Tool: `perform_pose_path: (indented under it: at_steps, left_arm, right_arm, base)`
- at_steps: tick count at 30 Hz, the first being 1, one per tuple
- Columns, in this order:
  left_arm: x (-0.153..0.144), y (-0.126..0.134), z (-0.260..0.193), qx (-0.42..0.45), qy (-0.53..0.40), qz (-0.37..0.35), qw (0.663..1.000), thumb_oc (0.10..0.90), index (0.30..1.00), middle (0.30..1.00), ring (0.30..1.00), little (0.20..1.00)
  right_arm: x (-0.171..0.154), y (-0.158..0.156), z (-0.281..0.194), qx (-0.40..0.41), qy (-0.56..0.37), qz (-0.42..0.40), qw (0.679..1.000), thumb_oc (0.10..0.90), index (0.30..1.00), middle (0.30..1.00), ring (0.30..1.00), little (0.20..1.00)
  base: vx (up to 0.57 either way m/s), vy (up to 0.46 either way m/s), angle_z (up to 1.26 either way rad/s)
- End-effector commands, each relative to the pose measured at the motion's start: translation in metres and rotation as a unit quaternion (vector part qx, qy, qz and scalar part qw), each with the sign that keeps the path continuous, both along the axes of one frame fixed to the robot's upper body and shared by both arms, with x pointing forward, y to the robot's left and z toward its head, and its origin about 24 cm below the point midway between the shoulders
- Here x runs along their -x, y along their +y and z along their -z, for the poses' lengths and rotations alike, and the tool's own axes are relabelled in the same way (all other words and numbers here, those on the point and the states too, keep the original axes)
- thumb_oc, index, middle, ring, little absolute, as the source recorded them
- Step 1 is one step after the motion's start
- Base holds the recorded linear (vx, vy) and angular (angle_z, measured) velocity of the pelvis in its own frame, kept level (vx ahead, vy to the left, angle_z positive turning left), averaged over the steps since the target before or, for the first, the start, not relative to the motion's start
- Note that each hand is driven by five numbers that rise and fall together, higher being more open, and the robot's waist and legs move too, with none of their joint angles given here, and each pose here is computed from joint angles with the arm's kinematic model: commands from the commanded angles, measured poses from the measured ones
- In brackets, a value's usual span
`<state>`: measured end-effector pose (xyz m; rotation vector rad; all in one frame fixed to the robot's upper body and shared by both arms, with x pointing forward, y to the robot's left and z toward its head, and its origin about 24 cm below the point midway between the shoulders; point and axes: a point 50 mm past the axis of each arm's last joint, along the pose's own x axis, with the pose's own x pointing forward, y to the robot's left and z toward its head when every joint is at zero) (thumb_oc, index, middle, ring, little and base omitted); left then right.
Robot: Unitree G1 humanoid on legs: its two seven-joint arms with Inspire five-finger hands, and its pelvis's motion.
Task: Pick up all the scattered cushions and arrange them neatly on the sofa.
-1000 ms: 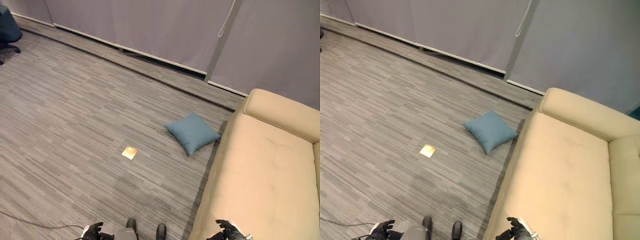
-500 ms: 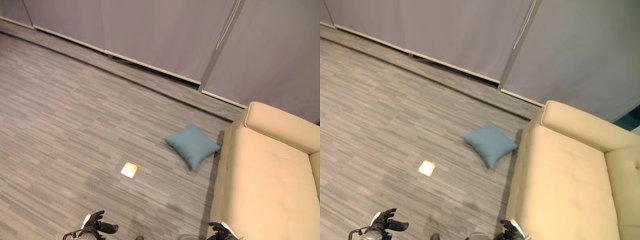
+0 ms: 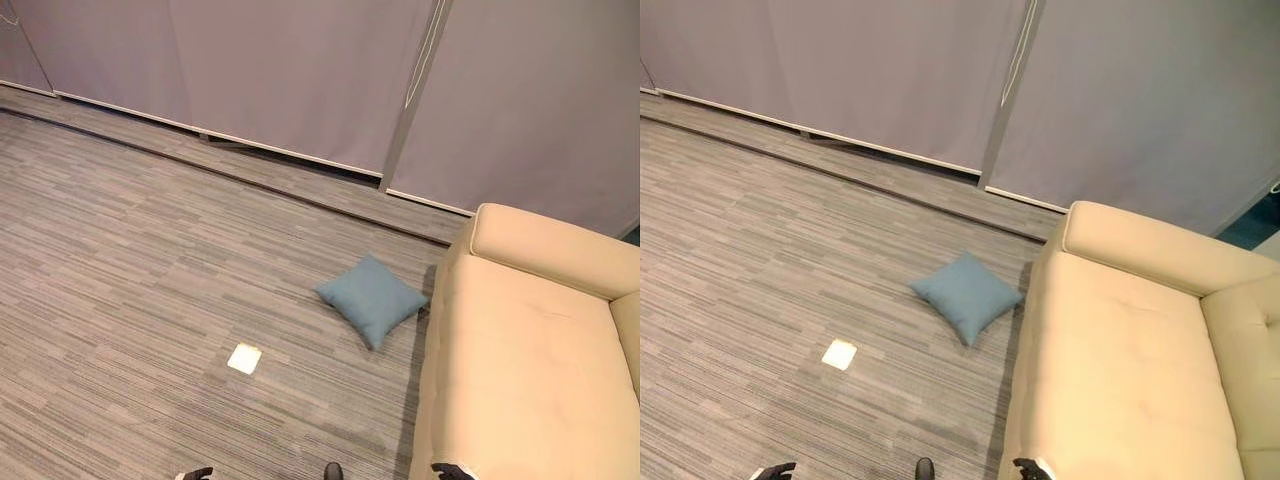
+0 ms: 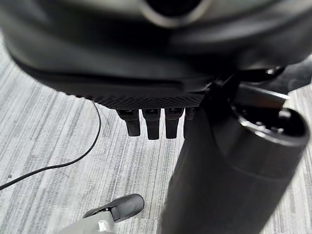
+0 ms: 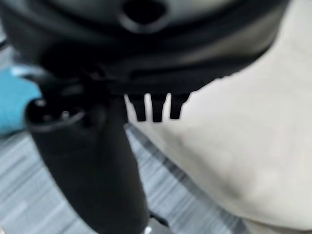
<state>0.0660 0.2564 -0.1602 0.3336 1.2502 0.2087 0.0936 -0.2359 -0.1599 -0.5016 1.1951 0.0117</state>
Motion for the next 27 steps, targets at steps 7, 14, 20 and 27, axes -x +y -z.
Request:
perform_pose_path:
  at_steps: [7,14,20,27]
  left_arm:
    - [-0.013,0.006,-0.004,-0.008,-0.022,0.009,1.0,0.8,0.9,0.9,0.9,0.9]
    - [-0.011,0.006,-0.004,-0.01,-0.016,0.016,1.0,0.8,0.9,0.9,0.9,0.9]
    - [0.0,0.012,-0.004,-0.015,-0.009,-0.011,1.0,0.8,0.9,0.9,0.9,0.9]
    - [0.005,0.019,-0.006,-0.025,-0.008,-0.016,1.0,0.8,0.9,0.9,0.9,0.9]
  right_arm:
    - [-0.01,-0.031,-0.01,0.052,-0.006,-0.001,0.999,0.8,0.9,0.9,0.9,0.9]
    - [-0.008,-0.03,-0.009,0.059,0.004,-0.015,0.998,0.8,0.9,0.9,0.9,0.9]
    - [-0.012,-0.023,-0.008,0.059,0.001,-0.033,0.998,0.8,0.9,0.9,0.9,0.9]
    - [-0.016,-0.01,-0.006,0.039,-0.005,-0.046,0.998,0.8,0.9,0.9,0.9,0.9]
  base:
    - [-0.01,-0.051,0.14]
    - [0.14,0.024,0.37]
    - [0.23,0.111,-0.05]
    - [0.22,0.153,-0.22]
